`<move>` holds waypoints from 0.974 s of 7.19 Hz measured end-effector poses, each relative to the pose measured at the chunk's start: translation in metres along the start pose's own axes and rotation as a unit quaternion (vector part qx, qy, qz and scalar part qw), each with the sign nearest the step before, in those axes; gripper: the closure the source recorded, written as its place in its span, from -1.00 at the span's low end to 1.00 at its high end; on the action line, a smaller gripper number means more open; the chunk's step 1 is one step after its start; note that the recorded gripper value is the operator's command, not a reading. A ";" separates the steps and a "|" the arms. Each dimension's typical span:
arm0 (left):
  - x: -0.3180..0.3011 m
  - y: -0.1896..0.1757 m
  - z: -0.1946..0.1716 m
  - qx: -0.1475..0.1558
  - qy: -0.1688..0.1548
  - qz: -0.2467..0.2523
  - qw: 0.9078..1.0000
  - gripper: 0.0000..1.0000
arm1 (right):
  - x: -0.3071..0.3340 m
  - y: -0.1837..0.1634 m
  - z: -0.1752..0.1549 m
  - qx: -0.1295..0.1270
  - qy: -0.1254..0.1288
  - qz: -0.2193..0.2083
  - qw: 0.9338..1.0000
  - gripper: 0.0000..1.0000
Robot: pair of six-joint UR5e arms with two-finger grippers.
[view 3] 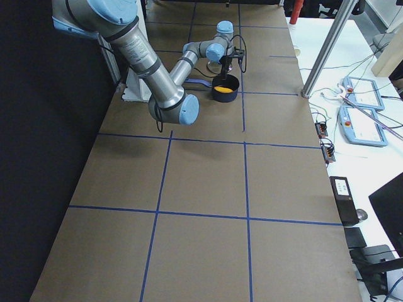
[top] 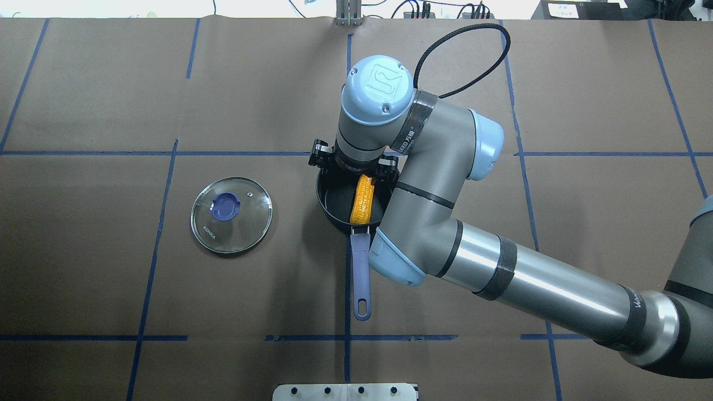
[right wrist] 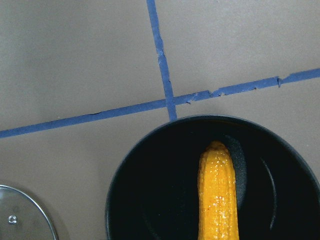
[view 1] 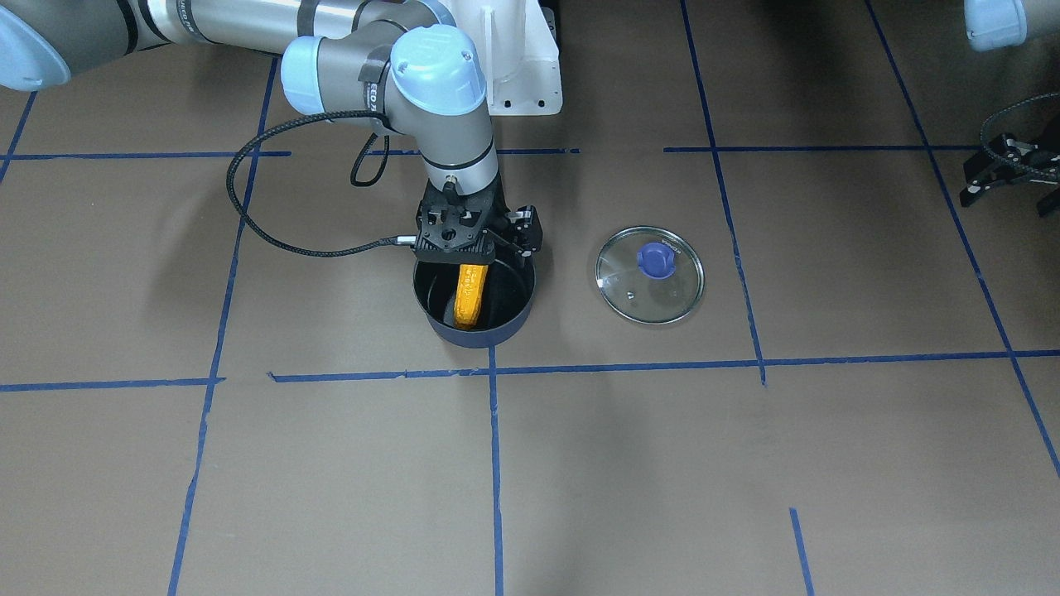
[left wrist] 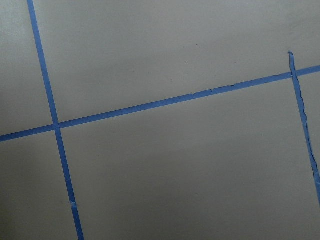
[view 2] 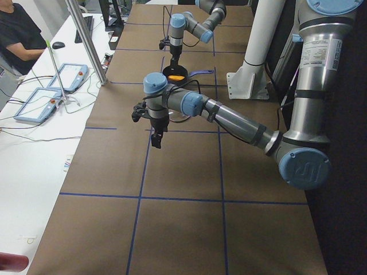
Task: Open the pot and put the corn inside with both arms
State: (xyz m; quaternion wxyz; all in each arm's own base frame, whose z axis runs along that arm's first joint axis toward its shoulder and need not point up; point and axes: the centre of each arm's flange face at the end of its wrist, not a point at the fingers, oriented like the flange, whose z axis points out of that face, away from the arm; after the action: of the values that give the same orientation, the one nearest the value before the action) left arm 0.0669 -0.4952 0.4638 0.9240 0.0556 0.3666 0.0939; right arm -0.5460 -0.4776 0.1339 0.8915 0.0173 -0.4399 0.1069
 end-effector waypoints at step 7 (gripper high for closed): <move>-0.145 0.021 0.024 -0.029 -0.002 -0.040 0.999 -1.00 | 0.157 -0.093 -0.105 0.024 -0.004 -0.085 0.996 -0.98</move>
State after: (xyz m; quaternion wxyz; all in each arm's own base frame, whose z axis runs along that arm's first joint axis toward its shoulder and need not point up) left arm -0.0229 -0.5063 0.5818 0.9288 0.0142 0.3641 0.0676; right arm -0.3521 -0.5275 0.1991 0.8948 0.0763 -0.4380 0.0407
